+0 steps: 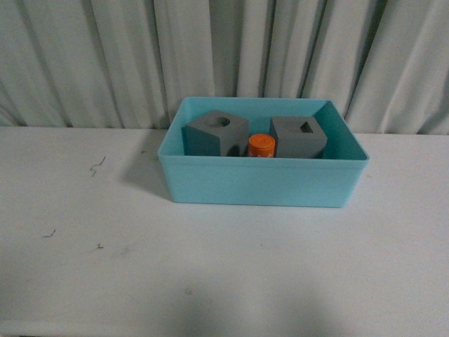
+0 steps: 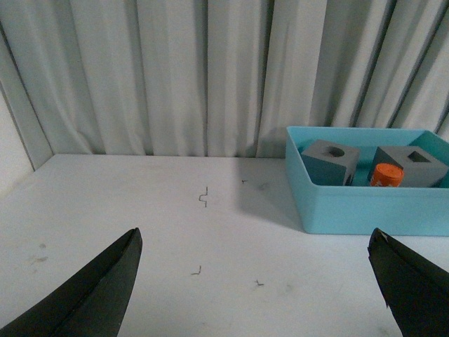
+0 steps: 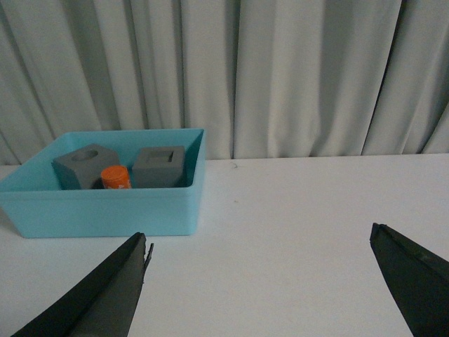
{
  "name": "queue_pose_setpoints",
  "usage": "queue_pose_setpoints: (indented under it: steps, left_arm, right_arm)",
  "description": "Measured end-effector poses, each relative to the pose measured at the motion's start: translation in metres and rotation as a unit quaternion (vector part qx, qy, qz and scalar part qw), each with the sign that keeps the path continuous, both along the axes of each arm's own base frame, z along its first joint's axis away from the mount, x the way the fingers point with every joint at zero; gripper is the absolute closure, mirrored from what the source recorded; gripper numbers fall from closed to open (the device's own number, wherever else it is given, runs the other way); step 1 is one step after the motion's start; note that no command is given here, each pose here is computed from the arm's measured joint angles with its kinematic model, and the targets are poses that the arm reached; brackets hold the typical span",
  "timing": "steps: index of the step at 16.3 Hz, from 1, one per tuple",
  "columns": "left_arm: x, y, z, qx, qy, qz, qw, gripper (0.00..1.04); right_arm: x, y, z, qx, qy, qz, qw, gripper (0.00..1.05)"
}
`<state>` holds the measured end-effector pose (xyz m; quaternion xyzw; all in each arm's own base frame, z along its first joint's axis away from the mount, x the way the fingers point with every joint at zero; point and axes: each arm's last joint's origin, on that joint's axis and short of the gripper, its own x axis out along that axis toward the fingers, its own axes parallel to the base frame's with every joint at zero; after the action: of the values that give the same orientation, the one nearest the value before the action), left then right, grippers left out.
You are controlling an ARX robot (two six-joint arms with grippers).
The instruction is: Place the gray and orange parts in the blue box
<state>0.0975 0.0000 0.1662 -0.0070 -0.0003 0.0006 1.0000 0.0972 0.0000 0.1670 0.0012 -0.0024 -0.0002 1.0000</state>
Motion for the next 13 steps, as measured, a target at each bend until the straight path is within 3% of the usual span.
queue_pose_setpoints:
  steps: [13]
  left_arm:
    - [0.0000,0.0000,0.0000,0.000,0.000,0.000,1.000,0.07]
  right_arm:
    - [0.0000,0.0000,0.0000,0.000,0.000,0.000,1.000,0.06]
